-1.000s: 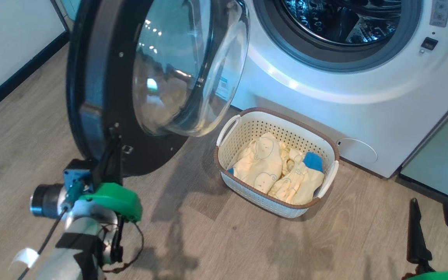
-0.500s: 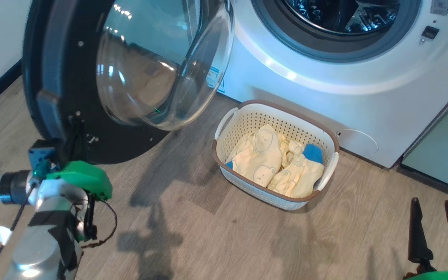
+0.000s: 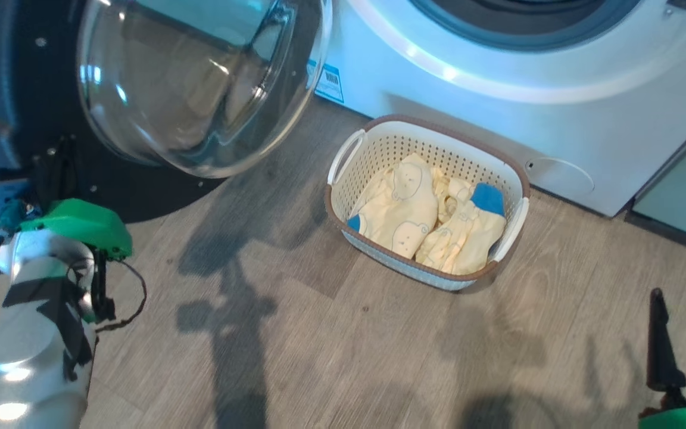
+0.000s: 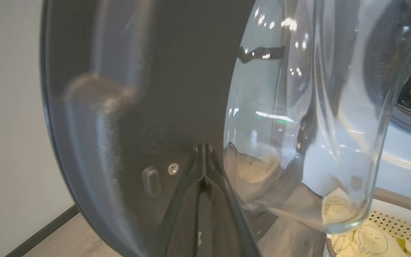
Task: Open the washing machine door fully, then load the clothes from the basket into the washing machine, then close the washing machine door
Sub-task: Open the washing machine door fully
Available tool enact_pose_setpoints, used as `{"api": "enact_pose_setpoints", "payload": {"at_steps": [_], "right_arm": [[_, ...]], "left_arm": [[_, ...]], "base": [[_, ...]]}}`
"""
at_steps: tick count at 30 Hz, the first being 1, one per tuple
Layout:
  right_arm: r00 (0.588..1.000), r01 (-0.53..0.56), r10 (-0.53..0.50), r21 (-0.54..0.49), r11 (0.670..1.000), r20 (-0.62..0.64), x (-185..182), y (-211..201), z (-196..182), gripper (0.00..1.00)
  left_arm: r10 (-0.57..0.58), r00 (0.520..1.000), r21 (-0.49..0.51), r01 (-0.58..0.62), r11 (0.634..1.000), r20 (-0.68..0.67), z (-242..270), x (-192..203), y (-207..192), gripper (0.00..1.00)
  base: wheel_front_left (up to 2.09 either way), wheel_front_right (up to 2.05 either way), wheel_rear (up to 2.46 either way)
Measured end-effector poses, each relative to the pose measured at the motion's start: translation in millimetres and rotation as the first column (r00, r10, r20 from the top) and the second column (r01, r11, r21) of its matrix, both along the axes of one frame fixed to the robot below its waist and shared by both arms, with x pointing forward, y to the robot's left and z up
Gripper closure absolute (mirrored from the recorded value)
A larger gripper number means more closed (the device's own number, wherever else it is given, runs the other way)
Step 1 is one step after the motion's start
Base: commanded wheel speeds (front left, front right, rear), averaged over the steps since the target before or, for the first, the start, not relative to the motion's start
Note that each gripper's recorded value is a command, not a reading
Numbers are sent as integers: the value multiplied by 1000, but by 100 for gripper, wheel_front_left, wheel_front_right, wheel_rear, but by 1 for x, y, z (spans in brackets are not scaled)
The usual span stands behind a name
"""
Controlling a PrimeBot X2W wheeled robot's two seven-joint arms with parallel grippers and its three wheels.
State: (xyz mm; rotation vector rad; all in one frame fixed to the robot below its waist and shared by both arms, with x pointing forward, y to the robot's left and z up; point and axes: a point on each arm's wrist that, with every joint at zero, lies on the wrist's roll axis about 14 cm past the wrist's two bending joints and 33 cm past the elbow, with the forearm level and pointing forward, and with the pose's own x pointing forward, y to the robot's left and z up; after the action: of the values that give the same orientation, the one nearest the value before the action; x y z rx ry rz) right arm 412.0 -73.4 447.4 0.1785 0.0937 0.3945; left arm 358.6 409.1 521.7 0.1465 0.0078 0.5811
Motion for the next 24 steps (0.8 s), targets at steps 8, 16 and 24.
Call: {"api": "enact_pose_setpoints", "payload": {"at_steps": [8,16,24], "right_arm": [[1000,-3,2,-12,1000,-5,14,-3,-5,0],[1000,-3,3,-21,1000,-6,20,-5,-8,0],[1000,-3,3,-21,1000,-4,20,-5,-7,0]], "left_arm": [[44,999,10,-44,999,-22,-4,7,14,100],[123,992,-10,-123,992,-24,-9,-1,36,100],[126,992,-5,-126,992,-3,-2,-2,39,100]], "base": [[0,0,0],[0,0,0],[0,0,0]]}}
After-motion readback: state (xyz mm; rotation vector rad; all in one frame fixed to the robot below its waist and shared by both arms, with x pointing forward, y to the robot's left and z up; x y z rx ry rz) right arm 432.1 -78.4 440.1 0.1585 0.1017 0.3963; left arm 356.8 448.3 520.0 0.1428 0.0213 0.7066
